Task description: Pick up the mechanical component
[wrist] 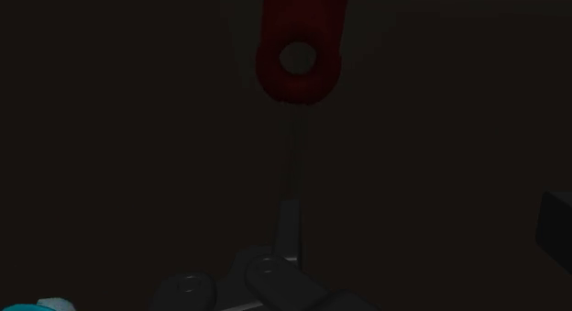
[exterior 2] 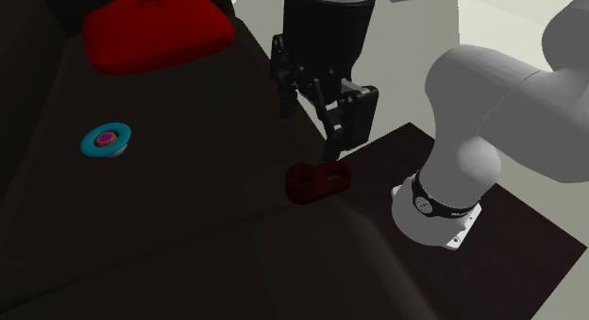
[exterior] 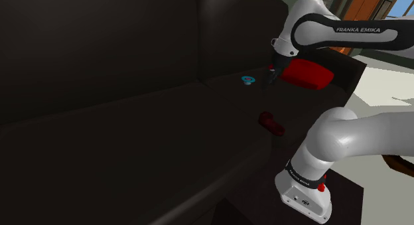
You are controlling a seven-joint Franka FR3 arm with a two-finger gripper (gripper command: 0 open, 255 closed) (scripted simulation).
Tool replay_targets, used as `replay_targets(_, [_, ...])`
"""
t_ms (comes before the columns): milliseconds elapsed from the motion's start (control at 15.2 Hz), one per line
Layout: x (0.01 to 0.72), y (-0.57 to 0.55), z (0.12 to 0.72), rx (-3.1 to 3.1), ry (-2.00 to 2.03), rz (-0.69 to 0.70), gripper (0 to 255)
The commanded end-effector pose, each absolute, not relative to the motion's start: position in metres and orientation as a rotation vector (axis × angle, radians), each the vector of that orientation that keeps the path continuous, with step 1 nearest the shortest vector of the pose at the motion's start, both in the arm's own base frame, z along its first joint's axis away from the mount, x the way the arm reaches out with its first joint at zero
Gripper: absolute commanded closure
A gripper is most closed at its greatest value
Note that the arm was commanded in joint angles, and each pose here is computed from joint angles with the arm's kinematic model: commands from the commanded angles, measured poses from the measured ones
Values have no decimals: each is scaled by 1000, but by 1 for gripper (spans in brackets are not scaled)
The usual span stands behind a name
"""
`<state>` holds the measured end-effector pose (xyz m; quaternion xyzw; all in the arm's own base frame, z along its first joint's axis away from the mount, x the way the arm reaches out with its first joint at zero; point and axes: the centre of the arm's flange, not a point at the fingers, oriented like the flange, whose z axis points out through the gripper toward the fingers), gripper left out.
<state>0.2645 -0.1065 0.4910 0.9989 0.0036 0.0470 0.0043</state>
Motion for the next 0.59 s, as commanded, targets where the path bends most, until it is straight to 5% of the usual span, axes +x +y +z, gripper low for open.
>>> replay_targets(0, [259,-117,468,3143,29,136,0])
replay_targets(528, [235,-158,372,3195,91,87,0])
